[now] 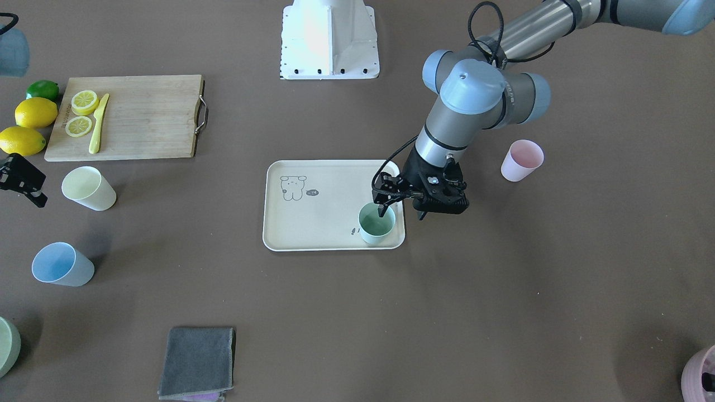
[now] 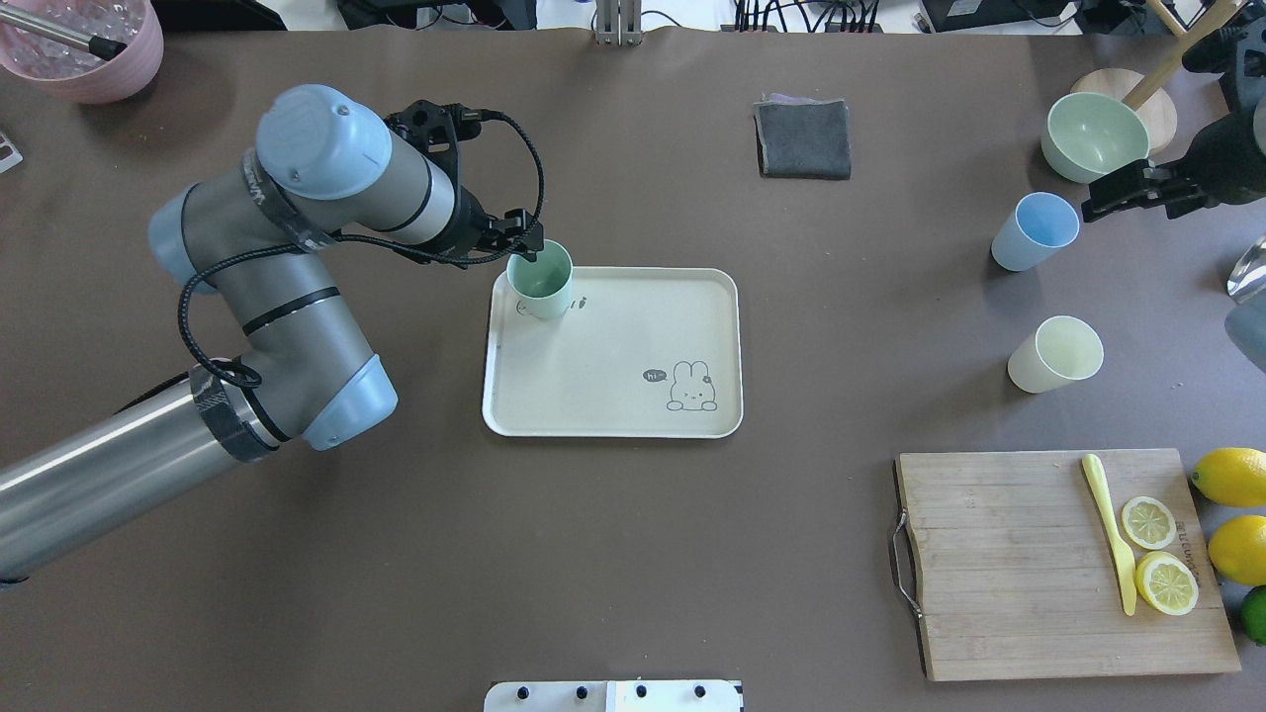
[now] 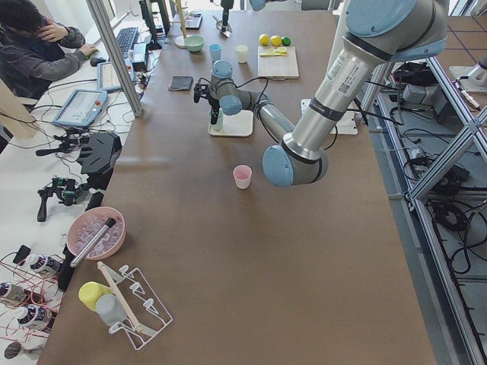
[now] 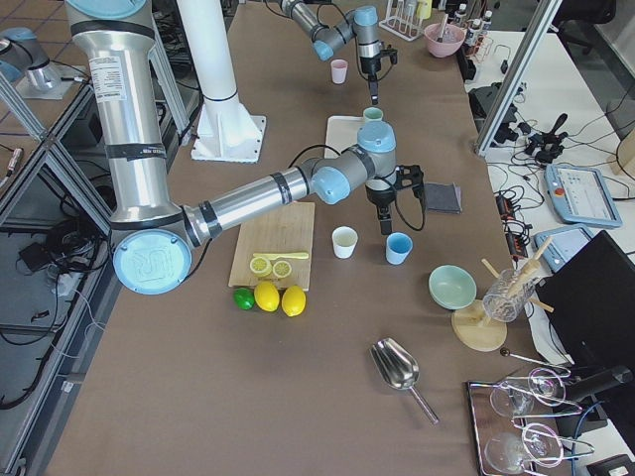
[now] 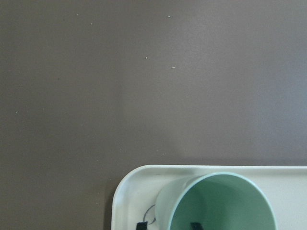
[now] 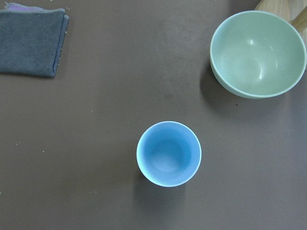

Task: Place all cups on tray

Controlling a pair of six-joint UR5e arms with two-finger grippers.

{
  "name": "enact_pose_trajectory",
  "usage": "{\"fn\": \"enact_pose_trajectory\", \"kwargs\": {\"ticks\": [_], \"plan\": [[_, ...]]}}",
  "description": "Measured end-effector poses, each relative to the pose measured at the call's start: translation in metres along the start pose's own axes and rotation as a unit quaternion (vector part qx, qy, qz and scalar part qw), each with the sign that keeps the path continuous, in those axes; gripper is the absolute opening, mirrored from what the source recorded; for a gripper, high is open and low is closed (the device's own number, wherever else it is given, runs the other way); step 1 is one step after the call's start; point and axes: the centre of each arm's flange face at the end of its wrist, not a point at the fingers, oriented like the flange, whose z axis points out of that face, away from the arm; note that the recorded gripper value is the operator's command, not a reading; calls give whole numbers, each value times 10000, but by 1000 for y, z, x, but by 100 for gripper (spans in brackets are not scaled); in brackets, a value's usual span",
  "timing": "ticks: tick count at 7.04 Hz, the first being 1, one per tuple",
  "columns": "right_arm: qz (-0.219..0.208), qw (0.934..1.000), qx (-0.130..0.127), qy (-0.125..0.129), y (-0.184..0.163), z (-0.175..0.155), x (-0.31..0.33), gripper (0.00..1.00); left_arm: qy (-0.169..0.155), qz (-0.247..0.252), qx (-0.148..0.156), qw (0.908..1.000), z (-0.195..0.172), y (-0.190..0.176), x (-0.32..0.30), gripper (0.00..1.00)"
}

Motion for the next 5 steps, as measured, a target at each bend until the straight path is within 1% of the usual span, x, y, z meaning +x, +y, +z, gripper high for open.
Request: {"fn": "enact_pose_trajectory", "kwargs": {"ticks": [1, 3, 4, 5], "plan": [[8, 10000, -11, 9, 1, 1, 1, 100, -57, 254, -52, 9996, -21, -1, -32, 100], [29, 10000, -50, 36, 6, 3, 7, 100, -217, 645, -223, 9974, -73, 19, -112, 100], [31, 10000, -68, 47, 8, 4, 9, 100, -345, 843, -307, 9954, -93, 32, -157, 100], [30, 10000, -76, 52, 9, 5, 10, 100, -505, 1098, -418, 9918, -102, 48, -198, 100]]}}
